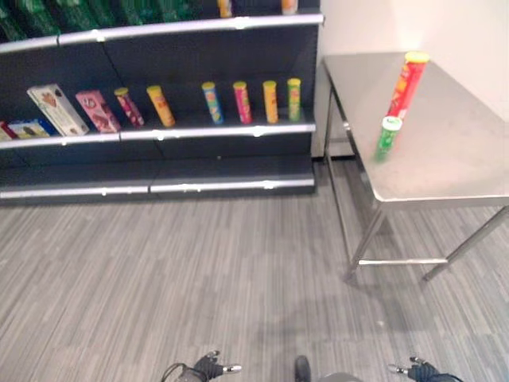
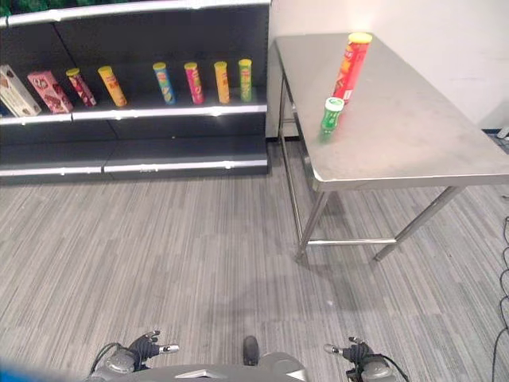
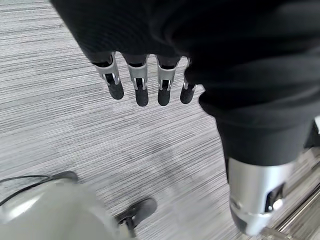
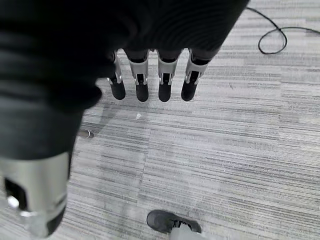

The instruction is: Put the goods on the table back onto the shelves and tidy them up.

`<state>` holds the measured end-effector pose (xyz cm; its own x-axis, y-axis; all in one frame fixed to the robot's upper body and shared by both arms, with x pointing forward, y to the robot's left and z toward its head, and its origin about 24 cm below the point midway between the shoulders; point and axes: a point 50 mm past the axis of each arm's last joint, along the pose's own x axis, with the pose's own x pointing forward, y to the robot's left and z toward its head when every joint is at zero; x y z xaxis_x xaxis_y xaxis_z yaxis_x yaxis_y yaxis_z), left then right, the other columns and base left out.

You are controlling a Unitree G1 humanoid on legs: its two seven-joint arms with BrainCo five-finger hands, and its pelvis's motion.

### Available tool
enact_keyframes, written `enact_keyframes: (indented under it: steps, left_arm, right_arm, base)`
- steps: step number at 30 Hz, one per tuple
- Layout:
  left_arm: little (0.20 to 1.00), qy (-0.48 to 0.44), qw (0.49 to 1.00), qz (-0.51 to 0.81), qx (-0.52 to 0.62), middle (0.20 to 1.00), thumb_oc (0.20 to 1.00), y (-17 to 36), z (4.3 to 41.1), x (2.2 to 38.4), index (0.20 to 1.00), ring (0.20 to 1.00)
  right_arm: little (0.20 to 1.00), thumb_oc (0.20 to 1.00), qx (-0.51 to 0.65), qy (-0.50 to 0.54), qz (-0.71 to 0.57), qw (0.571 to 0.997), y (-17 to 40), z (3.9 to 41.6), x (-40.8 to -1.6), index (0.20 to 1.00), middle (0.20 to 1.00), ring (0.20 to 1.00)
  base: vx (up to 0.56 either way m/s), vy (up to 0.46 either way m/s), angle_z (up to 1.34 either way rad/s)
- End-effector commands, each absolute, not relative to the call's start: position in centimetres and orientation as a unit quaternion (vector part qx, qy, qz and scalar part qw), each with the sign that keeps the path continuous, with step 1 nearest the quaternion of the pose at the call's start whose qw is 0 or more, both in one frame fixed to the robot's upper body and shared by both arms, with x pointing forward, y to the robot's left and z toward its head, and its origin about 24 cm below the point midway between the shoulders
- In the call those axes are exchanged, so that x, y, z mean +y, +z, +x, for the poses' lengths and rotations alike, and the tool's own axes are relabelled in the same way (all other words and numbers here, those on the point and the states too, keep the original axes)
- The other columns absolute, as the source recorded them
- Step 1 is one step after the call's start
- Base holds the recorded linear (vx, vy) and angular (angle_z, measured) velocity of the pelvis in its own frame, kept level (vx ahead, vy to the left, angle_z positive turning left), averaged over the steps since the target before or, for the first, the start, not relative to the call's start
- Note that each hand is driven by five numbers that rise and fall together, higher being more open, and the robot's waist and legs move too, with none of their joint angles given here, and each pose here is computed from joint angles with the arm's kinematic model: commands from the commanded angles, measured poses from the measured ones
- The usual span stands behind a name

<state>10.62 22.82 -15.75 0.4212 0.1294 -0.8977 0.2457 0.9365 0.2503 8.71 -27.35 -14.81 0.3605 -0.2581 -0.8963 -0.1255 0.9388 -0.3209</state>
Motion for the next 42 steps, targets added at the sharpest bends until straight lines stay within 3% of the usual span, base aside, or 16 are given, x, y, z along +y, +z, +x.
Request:
enact_keyframes:
  steps: [1, 21, 42]
  left_arm:
    - [1.000, -0.024, 0.842, 0.193, 0.503, 1.000, 1.000, -14.7, 13.0, 23.8, 1.000, 1.000]
    - [1.000, 0.002, 0.833, 0.166, 0.528, 1.000, 1.000, -15.4, 10.9, 24.0, 1.000, 1.000]
    - [1.000, 0.001, 0.837, 0.193, 0.512, 1.000, 1.000, -14.6, 12.2, 25.2, 1.000, 1.000]
  right_arm:
    - [1.000, 1.000, 0.545, -0.047, -0.178, 0.818, -14.4, 10.3, -27.5, 1.000, 1.000, 1.000]
    - [1.000, 1.000, 0.565, -0.040, -0.173, 0.805, -15.2, 8.8, -26.5, 1.000, 1.000, 1.000]
    - [1.000, 1.000, 0.549, -0.016, -0.169, 0.819, -15.1, 10.4, -25.1, 1.000, 1.000, 1.000]
  base:
    - [0.08, -0.047, -0.57]
    - [0.22, 0.075, -0.41]
    - [0.10, 0.098, -0.12]
